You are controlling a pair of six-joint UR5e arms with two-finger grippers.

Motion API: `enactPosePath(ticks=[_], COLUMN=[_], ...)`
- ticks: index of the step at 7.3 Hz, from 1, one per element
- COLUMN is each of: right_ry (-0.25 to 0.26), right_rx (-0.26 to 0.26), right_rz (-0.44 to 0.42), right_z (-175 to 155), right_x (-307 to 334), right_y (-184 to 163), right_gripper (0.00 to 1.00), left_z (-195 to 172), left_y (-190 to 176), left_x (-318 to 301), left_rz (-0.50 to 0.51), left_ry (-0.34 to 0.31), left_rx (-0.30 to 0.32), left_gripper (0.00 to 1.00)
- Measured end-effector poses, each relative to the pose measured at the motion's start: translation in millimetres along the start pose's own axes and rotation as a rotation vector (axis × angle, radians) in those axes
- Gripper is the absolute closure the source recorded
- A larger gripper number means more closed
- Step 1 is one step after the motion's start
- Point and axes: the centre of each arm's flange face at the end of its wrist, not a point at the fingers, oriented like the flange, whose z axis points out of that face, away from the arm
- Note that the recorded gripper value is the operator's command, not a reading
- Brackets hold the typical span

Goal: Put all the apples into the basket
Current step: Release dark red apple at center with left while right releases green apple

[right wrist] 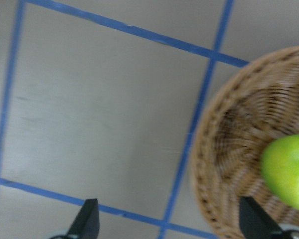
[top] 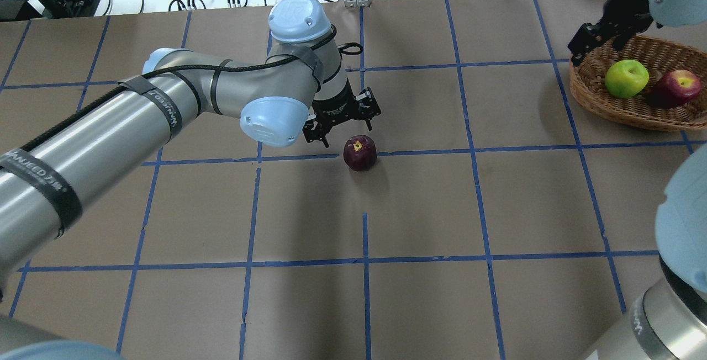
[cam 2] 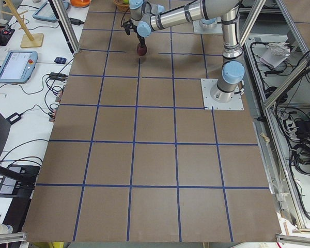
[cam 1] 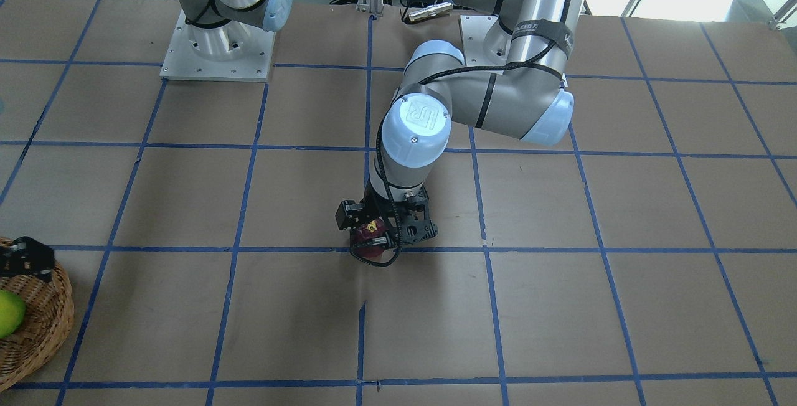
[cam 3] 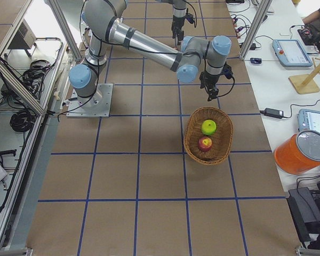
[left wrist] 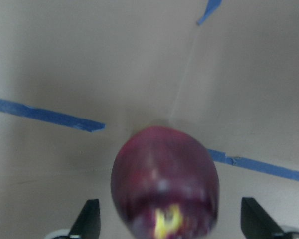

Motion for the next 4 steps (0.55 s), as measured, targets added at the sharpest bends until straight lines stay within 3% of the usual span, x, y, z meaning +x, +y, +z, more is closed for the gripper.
enactPosePath(ticks=[1, 4], right_ry=[-0.065, -0.083], right_rx=[-0.001, 0.062], right_rz=[0.061, 0.202], right_z=[2.2, 32.3], right_x=[-66.8, -250.5], right_y=[-5.5, -22.4], right_gripper=[0.00, 0.00], left_z=[-35.3, -146.2], left_y=[8.1, 41.4], left_x=[-16.5, -90.3], left_rz=[0.032, 0.191], left_ry=[-0.013, -0.069], left_rx=[-0.010, -0.024], left_gripper=[0.03, 0.00])
